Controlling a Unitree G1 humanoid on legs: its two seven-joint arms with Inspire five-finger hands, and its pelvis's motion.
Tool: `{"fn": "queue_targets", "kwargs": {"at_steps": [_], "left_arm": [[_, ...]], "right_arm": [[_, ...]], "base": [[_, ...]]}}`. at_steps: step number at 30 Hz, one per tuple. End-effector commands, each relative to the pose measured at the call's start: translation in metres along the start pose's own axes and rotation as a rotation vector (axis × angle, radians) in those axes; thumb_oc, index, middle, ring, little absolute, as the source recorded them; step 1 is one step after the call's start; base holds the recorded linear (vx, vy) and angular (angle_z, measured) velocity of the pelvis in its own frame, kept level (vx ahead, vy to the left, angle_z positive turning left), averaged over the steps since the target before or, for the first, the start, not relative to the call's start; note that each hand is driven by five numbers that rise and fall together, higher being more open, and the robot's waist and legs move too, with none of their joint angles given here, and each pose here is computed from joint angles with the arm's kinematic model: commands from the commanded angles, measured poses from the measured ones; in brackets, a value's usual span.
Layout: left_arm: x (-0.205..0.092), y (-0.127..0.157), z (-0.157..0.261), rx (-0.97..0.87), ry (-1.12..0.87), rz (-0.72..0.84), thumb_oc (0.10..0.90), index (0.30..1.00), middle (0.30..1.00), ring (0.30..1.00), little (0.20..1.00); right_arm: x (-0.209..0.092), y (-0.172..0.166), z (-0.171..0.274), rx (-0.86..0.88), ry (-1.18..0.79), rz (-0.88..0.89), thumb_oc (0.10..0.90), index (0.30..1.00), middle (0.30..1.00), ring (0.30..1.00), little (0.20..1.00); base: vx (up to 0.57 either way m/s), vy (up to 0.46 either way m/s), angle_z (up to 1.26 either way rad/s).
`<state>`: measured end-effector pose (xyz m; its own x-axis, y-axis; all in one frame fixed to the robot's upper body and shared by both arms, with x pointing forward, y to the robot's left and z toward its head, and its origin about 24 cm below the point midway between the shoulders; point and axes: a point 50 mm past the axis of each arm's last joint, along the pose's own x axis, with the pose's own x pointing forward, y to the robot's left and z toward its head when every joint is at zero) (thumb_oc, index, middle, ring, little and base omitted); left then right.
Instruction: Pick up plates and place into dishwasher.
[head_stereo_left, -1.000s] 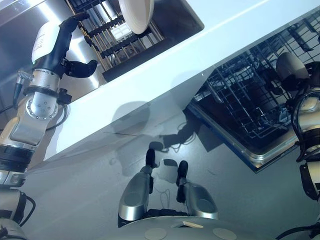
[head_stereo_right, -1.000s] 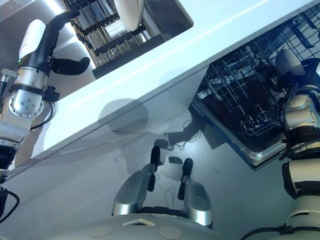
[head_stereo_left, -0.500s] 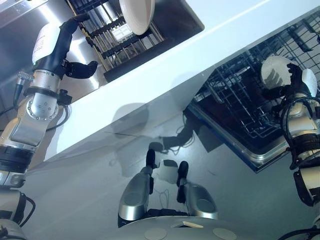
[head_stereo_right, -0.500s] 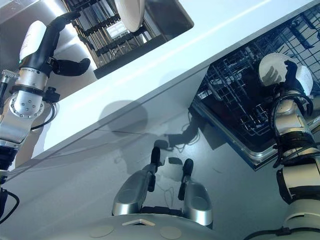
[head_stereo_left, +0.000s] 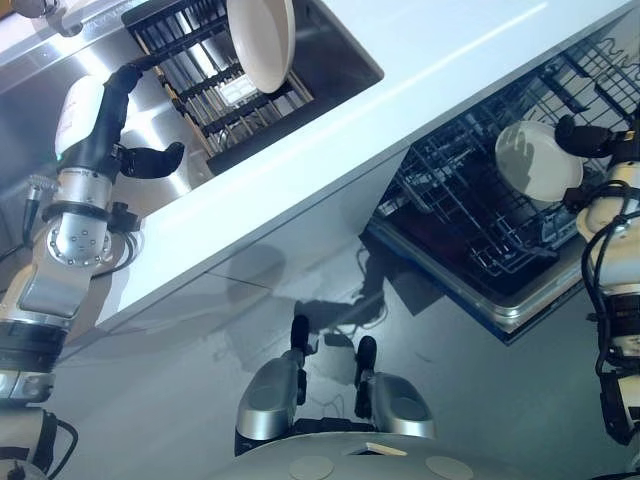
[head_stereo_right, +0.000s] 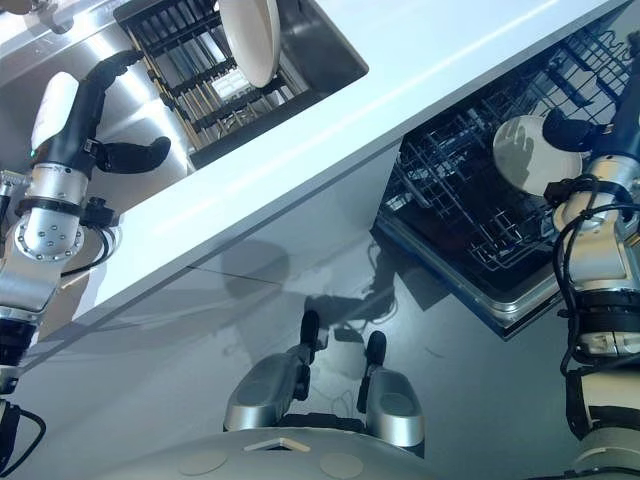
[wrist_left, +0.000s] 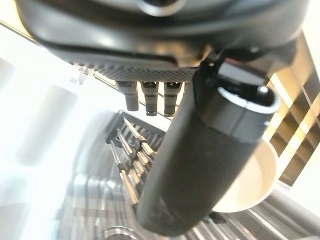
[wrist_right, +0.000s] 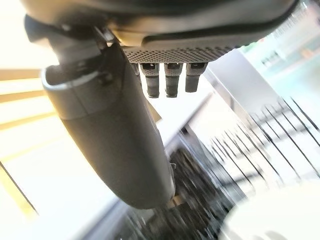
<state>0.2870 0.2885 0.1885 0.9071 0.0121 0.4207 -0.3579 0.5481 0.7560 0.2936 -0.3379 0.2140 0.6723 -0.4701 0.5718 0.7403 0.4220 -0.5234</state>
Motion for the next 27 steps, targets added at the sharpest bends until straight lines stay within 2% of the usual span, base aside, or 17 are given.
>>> {"fn": "queue_targets", "kwargs": {"at_steps": [1, 7, 13, 16, 19, 23, 27], "left_arm": [[-0.006, 0.021, 0.005, 0.015, -0.055, 0.108, 0.8, 0.9, 0.9, 0.9, 0.9], [-0.014, 0.023, 0.004, 0.1, -0.071, 0.094, 0.8, 0.9, 0.9, 0.9, 0.9], [-0.012, 0.044, 0.015, 0.253, -0.146, 0.129, 0.8, 0.9, 0.9, 0.9, 0.9], [0.001, 0.061, 0.027, 0.313, -0.172, 0.167, 0.8, 0.9, 0.9, 0.9, 0.9], [0.016, 0.076, 0.036, 0.367, -0.176, 0.214, 0.8, 0.9, 0.9, 0.9, 0.9], [0.029, 0.087, 0.044, 0.412, -0.177, 0.236, 0.8, 0.9, 0.9, 0.9, 0.9], [0.054, 0.105, 0.055, 0.489, -0.156, 0.248, 0.8, 0.9, 0.9, 0.9, 0.9]], "right_arm": [[-0.003, -0.022, 0.029, -0.016, -0.253, -0.084, 0.8, 0.9, 0.9, 0.9, 0.9], [-0.032, -0.016, 0.015, 0.112, -0.21, 0.04, 0.8, 0.9, 0.9, 0.9, 0.9], [-0.084, 0.018, -0.008, 0.258, -0.078, 0.359, 0.8, 0.9, 0.9, 0.9, 0.9], [-0.112, 0.044, -0.003, 0.359, -0.052, 0.557, 0.8, 0.9, 0.9, 0.9, 0.9], [-0.14, 0.07, 0.012, 0.532, -0.029, 0.704, 0.8, 0.9, 0.9, 0.9, 0.9], [-0.159, 0.083, 0.029, 0.523, -0.119, 0.793, 0.8, 0.9, 0.9, 0.9, 0.9], [-0.181, 0.101, 0.042, 0.51, -0.183, 0.95, 0.8, 0.9, 0.9, 0.9, 0.9]], "base": [[-0.01, 0.087, -0.06], [-0.02, 0.087, -0.04], [-0.02, 0.097, -0.13], [-0.02, 0.073, -0.08], [-0.04, 0.07, -0.12], [-0.01, 0.049, -0.18], [0.0, 0.047, -0.14]]}}
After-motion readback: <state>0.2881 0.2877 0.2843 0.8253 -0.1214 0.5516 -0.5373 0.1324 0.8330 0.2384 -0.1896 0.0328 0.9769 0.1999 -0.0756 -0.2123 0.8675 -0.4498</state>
